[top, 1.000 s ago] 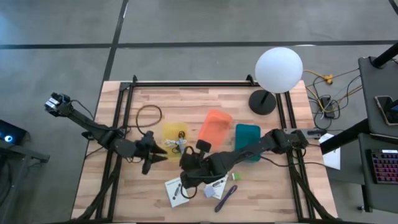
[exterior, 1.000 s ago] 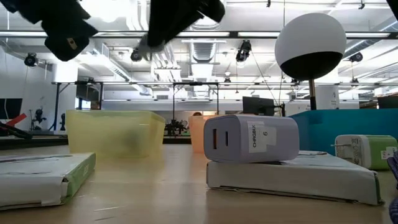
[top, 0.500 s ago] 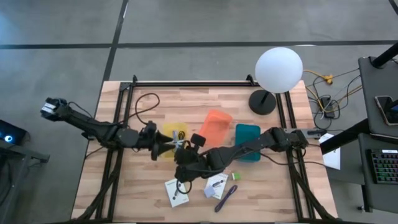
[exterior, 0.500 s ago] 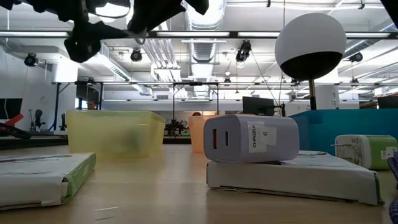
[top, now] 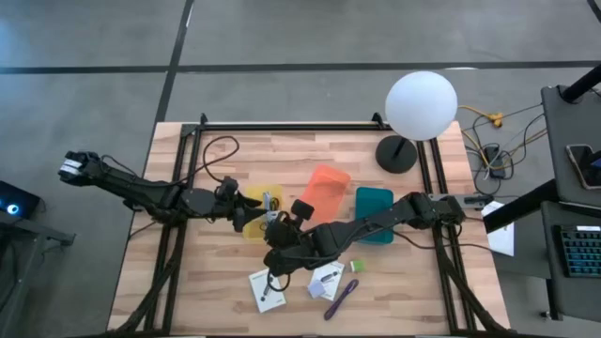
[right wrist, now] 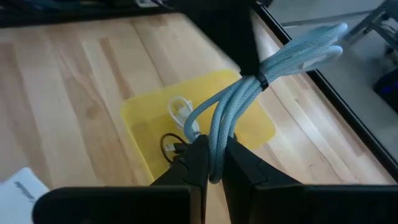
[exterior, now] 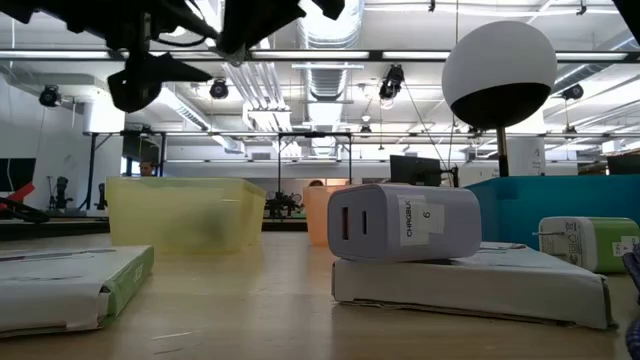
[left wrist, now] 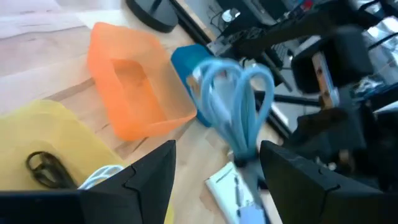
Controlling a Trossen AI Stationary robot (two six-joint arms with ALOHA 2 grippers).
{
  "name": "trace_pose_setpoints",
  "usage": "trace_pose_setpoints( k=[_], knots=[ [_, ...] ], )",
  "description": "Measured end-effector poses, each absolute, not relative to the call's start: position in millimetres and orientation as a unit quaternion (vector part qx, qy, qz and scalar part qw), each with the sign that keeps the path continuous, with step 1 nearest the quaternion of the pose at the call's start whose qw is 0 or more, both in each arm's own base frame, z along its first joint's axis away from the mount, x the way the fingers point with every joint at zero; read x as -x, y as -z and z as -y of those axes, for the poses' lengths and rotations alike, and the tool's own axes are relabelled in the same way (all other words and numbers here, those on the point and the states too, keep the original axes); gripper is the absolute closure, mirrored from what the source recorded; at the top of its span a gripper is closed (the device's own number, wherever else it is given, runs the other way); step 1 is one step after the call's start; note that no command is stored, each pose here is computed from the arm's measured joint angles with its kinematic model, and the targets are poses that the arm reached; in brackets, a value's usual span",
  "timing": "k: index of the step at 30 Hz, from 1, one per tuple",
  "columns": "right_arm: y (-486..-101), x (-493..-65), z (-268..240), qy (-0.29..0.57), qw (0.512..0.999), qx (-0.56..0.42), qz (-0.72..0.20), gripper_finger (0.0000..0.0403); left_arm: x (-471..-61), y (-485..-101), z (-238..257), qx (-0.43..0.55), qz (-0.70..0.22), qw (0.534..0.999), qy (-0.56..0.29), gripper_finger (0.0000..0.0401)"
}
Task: Pick and place items into bin
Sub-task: Put the blue USB cable into the yellow bin
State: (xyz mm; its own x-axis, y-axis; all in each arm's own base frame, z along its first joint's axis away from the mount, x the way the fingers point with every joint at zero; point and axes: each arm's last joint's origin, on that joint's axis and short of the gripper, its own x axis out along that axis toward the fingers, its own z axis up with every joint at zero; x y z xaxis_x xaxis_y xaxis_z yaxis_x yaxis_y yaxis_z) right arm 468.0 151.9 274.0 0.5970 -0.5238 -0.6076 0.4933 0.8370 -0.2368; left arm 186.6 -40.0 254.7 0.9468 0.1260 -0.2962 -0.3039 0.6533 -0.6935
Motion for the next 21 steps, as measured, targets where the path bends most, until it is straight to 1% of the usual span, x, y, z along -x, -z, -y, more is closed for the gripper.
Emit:
trace_pose_setpoints(
  k=[5, 8, 11, 14, 18, 19, 21],
  knots=[
    [-277, -472, -153, 0.272, 0.903, 0.017, -0.333, 0.0381, -195, -256, 35, 0.415, -0.102, 0.899, -0.095, 0.0185],
    [-277, -473, -151, 0.271, 0.903, 0.019, -0.333, 0.0381, -199, -256, 32, 0.419, -0.101, 0.898, -0.090, 0.0199],
    [-277, -473, -151, 0.271, 0.902, 0.020, -0.335, 0.0381, -199, -252, 32, 0.414, -0.120, 0.897, -0.095, 0.0239],
    [-277, -473, -151, 0.271, 0.902, 0.018, -0.335, 0.0378, -197, -252, 32, 0.405, -0.127, 0.901, -0.091, 0.0294],
    [-275, -473, -147, 0.273, 0.899, -0.018, -0.341, 0.0364, -195, -249, 29, 0.397, -0.141, 0.901, -0.104, 0.0370],
    [-274, -473, -146, 0.269, 0.897, -0.034, -0.348, 0.0358, -194, -247, 28, 0.393, -0.147, 0.900, -0.115, 0.0381],
    [-273, -473, -145, 0.249, 0.894, -0.076, -0.366, 0.0345, -193, -243, 24, 0.389, -0.163, 0.897, -0.136, 0.0383]
  ],
)
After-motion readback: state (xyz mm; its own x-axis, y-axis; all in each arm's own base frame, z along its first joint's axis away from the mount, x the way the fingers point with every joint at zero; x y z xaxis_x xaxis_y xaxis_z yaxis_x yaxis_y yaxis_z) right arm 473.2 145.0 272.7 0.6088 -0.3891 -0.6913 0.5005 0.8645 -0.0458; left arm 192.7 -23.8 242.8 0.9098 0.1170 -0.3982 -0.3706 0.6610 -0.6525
